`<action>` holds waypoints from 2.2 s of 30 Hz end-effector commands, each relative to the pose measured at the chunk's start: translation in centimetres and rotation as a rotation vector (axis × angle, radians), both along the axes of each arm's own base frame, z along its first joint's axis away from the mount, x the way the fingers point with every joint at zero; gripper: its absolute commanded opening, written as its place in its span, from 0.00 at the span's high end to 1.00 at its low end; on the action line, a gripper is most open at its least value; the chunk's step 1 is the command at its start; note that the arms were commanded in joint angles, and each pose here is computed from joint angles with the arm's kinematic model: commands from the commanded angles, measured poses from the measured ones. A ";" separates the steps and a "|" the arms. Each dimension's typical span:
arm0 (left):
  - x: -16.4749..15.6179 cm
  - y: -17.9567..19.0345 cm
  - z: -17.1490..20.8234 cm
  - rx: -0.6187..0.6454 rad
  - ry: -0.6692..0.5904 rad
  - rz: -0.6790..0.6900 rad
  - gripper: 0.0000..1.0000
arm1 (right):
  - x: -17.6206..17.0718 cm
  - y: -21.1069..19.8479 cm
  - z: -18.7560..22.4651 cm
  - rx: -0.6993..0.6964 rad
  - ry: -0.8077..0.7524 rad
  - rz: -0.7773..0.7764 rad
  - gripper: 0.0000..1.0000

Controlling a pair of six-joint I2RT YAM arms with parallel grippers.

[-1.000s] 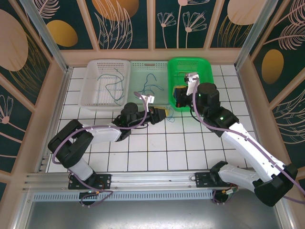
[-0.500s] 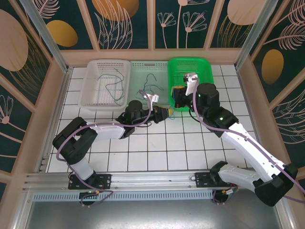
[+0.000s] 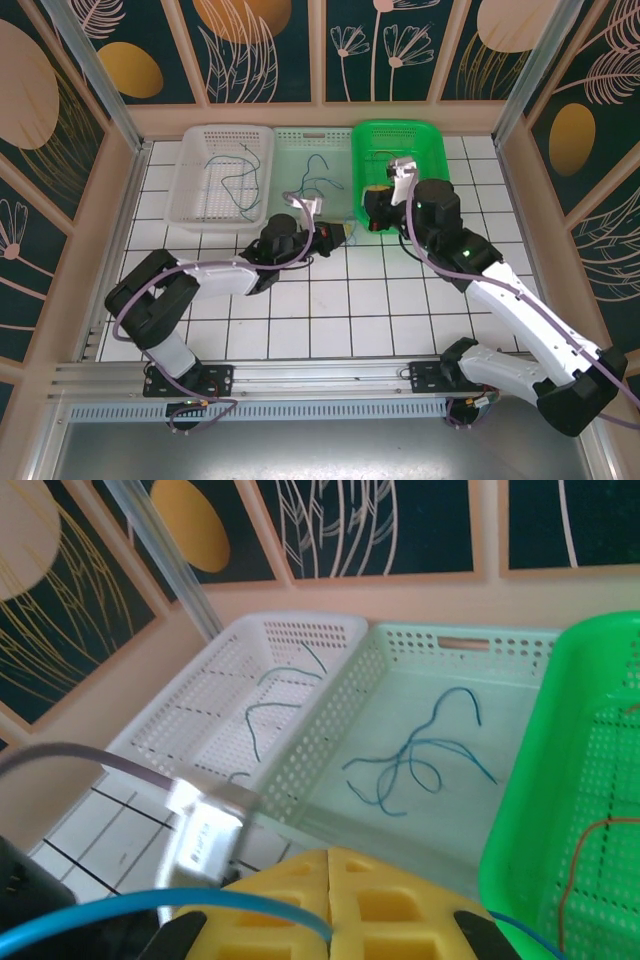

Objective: Untangle the cables

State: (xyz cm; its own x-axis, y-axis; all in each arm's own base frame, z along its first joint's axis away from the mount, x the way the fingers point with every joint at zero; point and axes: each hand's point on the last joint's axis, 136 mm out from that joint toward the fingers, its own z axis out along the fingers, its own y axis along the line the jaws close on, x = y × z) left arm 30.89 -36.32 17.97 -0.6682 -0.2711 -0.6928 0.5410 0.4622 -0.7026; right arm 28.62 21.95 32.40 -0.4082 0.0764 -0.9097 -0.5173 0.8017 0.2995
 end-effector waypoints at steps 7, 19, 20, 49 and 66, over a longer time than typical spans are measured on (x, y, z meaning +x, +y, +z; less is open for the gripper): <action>2.9 8.0 5.3 -0.080 -0.109 0.453 1.00 | -0.6 -3.7 -7.0 -0.133 0.124 -0.142 1.00; 2.7 13.1 8.9 -0.113 -0.193 0.659 1.00 | -0.4 -8.5 -12.3 -0.246 0.228 -0.304 1.00; 2.6 13.5 9.0 -0.113 -0.197 0.667 1.00 | -0.5 -8.7 -12.5 -0.251 0.233 -0.307 1.00; -0.3 6.6 6.6 0.332 -0.380 0.133 0.64 | 2.8 -10.4 -6.1 -0.161 0.135 -0.353 1.00; 0.5 1.9 8.6 0.088 -0.320 0.026 0.49 | 2.9 -4.2 0.5 -0.004 0.090 -0.134 1.00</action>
State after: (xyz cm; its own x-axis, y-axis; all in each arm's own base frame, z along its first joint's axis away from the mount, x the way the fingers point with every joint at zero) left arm 31.28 -33.39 23.14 -0.4394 -0.1318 -0.8886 0.6776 0.6008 -0.4241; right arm 31.57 16.19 30.15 -0.5094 0.1019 -0.8545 -0.3223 0.8981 0.2992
